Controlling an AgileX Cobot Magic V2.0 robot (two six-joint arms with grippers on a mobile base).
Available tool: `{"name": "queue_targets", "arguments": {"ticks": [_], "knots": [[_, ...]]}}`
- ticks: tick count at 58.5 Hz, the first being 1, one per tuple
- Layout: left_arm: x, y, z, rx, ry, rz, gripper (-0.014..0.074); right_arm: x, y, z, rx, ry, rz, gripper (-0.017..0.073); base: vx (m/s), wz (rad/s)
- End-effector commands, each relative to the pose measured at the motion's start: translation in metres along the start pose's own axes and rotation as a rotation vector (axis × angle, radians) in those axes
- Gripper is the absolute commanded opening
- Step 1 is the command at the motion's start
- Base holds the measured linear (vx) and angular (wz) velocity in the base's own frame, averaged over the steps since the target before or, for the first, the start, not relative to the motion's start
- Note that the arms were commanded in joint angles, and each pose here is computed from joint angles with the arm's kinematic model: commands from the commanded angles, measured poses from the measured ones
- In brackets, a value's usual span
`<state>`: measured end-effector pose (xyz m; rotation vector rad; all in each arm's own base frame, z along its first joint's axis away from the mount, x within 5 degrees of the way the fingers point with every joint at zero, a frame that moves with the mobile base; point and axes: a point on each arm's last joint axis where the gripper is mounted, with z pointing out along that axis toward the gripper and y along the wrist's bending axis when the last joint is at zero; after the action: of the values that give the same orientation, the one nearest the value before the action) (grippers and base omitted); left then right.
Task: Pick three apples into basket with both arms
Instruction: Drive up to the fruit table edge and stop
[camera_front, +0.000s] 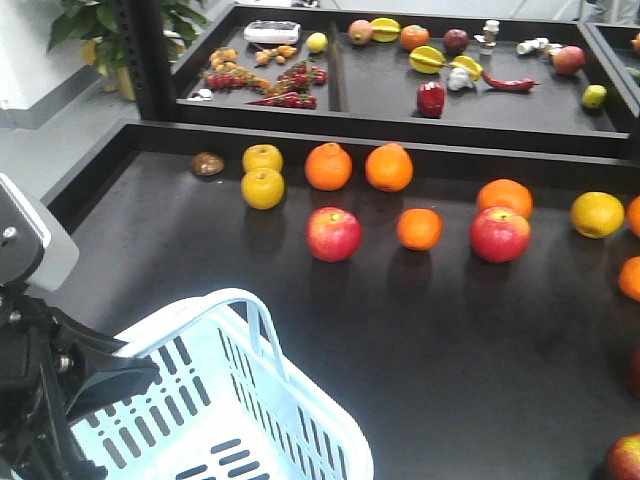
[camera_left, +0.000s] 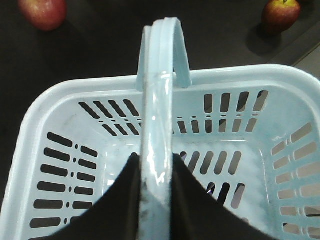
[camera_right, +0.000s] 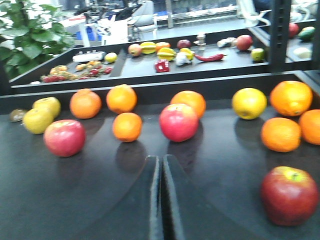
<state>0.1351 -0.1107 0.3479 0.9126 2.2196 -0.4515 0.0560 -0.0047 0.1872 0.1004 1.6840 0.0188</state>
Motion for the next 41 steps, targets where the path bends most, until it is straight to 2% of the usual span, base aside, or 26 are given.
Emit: {"name": "queue_targets", "arguments": {"ticks": [1,41], "knots": [[-0.0135,-0.0018,-0.0109,-0.004,-0.124,-0.010,-0.0006,-0.0028,0.0017,-0.0003,-0.020,-0.067,-0.024,-0.0008,0.07,-0.20],[-0.0135,-0.0018,-0.0109,-0.004,-0.124,-0.010,-0.0006,-0.0028,0.0017,-0.0003,-0.020,-0.067,-0.024,-0.0008,0.05,-0.16]]}}
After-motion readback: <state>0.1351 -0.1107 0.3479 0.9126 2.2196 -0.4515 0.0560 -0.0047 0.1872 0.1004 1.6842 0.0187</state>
